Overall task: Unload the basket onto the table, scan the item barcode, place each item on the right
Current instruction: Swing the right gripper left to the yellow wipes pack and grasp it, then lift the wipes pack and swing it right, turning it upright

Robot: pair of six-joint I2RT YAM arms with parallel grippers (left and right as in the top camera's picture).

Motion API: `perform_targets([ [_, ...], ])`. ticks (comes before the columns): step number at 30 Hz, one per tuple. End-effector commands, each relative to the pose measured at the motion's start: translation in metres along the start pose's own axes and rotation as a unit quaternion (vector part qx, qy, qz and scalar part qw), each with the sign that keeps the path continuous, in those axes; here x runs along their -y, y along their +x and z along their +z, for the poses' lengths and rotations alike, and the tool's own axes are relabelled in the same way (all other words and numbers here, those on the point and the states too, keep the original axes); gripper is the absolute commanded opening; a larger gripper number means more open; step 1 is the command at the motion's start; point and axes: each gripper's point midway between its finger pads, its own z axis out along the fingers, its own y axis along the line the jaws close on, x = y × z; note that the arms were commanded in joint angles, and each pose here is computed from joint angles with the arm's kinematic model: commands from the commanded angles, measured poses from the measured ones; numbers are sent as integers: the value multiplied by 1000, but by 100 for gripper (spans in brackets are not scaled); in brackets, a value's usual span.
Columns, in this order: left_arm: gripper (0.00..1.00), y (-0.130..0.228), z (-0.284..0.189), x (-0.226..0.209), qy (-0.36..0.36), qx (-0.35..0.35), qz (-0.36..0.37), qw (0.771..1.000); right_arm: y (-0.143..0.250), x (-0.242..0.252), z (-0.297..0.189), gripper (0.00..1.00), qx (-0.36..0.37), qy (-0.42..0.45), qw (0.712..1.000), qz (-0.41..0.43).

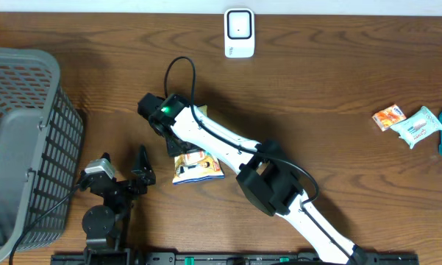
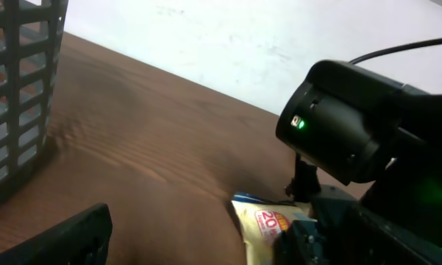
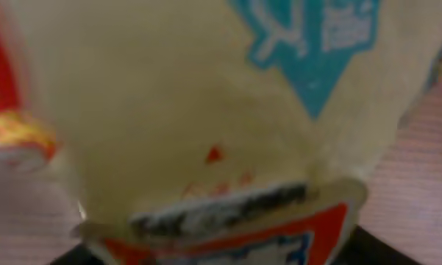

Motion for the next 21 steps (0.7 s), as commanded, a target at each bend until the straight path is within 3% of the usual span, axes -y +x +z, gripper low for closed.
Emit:
perform_targets([
  [1,97,14,1,-5,-5,-21,0,1000,13,7,26,36,-30,26,999,16],
  [4,97,14,1,-5,-5,-21,0,1000,14,2,17,1,-49,-1,999,7],
  [10,97,14,1,-5,-5,-21,0,1000,12,-8,-29,1,-112,-140,981,-75],
  [12,97,14,1,-5,-5,-21,0,1000,21,-27,-59,1,-147,-263,944,-135],
  [14,97,14,1,-5,-5,-21,0,1000,34,-43,-108,1,-183,-428,864,-194],
  [17,97,14,1,-5,-5,-21,0,1000,39,-32,-164,5,-225,-572,766,-187],
  [19,97,14,1,-5,-5,-21,0,1000,37,-15,-172,8,-257,-582,758,-145],
  [20,97,14,1,-5,-5,-21,0,1000,32,-9,-171,1,-261,-582,759,-131],
  [21,97,14,1,-5,-5,-21,0,1000,27,-4,-170,1,-261,-581,762,-119],
])
